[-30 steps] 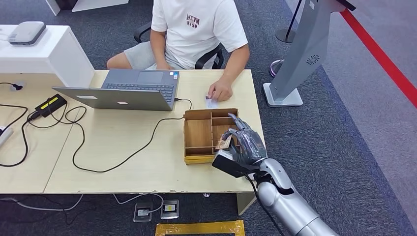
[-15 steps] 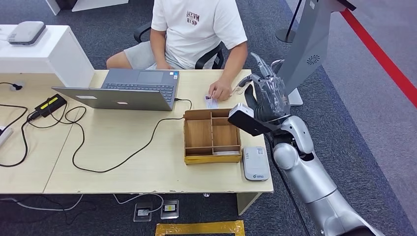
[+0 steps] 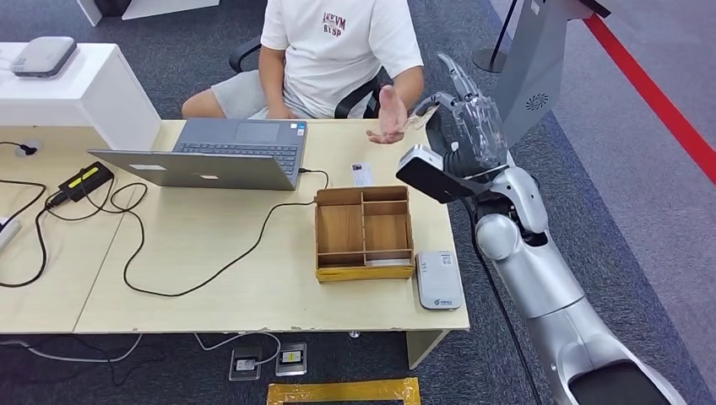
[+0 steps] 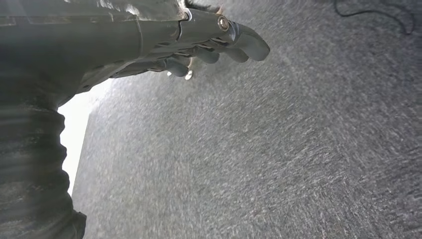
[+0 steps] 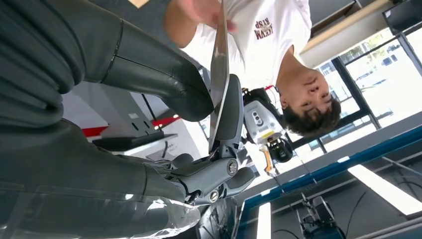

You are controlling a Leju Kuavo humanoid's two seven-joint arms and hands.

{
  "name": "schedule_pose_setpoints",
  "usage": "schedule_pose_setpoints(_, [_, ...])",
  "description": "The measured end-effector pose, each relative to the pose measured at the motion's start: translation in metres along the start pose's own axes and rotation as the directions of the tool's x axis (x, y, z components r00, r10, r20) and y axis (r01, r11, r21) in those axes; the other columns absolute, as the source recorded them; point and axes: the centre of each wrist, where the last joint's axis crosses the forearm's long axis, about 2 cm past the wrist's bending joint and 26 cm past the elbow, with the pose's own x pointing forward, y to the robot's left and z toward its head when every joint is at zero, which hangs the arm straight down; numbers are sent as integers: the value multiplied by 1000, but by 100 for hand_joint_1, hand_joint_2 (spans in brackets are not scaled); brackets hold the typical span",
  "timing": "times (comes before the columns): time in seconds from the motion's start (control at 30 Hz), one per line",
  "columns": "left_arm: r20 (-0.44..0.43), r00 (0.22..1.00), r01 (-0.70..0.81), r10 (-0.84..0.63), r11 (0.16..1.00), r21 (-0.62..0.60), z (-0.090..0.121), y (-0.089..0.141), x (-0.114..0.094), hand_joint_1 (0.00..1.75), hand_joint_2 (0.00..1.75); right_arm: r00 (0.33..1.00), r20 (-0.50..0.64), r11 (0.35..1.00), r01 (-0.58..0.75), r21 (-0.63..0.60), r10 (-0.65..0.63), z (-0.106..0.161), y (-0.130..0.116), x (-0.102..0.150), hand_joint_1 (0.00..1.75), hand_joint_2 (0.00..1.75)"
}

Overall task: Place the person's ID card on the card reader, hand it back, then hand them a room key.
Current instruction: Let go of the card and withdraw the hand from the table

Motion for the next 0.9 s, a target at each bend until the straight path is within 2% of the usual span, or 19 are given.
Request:
schedule_pose_setpoints(0.1, [21,999,26,-26,1000,-5,0,0,1,0,175,997,-3,997,-73,9,73,-26,-3,-17,175,175])
schedule_pose_setpoints(0.3, [32,998,52,-51,999,-7,0,1,1,0,175,983,-96,971,-133,196,155,-52,12,-32,175,175])
schedule_pose_setpoints(0.47, [30,998,57,-57,998,-6,-1,3,-1,0,175,967,-126,932,-170,321,220,-56,30,-28,175,175])
schedule_pose_setpoints(0.9, [28,997,72,-72,997,-6,-2,5,-4,0,175,933,-205,871,-174,459,295,-48,45,-34,175,175])
